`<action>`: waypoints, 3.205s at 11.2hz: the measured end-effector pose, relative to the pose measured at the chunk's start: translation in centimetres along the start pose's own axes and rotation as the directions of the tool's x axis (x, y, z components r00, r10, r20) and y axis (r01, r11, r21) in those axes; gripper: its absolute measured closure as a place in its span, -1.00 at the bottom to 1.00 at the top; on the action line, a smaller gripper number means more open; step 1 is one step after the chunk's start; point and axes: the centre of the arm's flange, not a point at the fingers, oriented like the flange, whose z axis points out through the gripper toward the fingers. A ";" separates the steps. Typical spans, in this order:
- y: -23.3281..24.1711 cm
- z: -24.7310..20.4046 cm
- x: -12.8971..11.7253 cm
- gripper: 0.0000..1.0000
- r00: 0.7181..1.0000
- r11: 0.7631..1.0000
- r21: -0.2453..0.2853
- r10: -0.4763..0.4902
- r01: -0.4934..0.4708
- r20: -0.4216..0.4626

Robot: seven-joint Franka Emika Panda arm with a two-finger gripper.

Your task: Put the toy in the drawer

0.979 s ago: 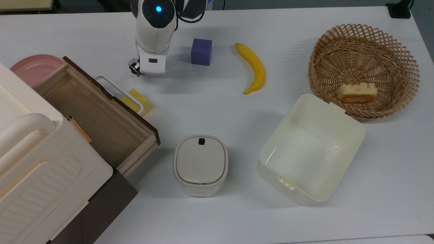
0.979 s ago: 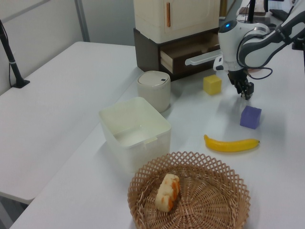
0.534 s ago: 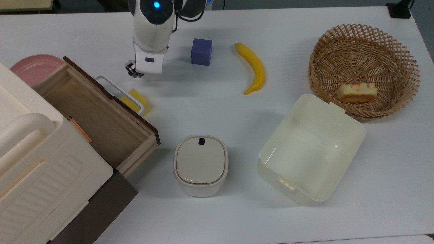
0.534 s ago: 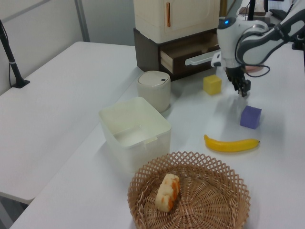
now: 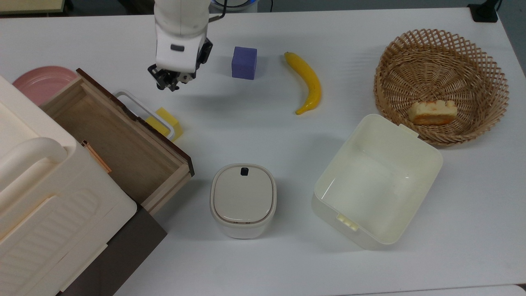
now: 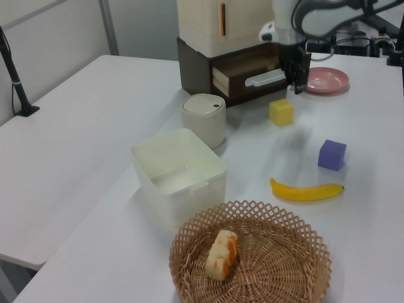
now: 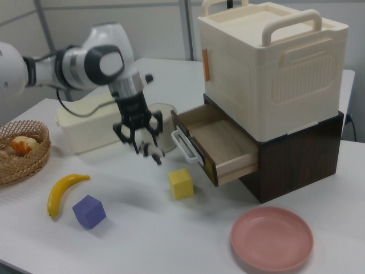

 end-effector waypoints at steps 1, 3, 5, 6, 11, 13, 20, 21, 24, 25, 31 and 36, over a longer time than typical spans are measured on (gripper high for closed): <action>0.4 -2.7 0.3 -0.11 0.999 1.000 -0.010 0.013 -0.013 -0.041; 1.5 -6.7 0.3 -0.11 0.994 0.998 -0.045 0.034 -0.039 -0.104; 3.2 -7.4 -0.5 -0.11 0.989 0.994 -0.062 0.083 -0.092 -0.126; 4.9 -7.3 -1.1 -0.11 0.981 0.987 -0.078 0.125 -0.138 -0.150; 11.6 -2.4 -1.7 -0.11 0.910 0.925 -0.120 0.319 -0.360 -0.265; 12.5 -1.6 -1.8 -0.11 0.896 0.913 -0.125 0.342 -0.388 -0.282; 14.3 2.2 -1.0 -0.14 0.865 0.873 -0.142 0.415 -0.466 -0.283; 14.4 2.2 -1.1 -0.16 0.856 0.866 -0.138 0.430 -0.481 -0.288; 14.4 1.8 -0.7 -0.59 0.808 0.825 -0.120 0.494 -0.552 -0.321; 14.3 1.1 -0.8 -0.69 0.795 0.815 -0.115 0.508 -0.568 -0.330; 6.1 -9.4 -3.8 -1.00 0.809 0.819 0.071 0.574 -0.569 -0.130; 1.3 -13.0 -4.9 -1.00 0.640 0.639 0.111 0.768 -0.762 -0.024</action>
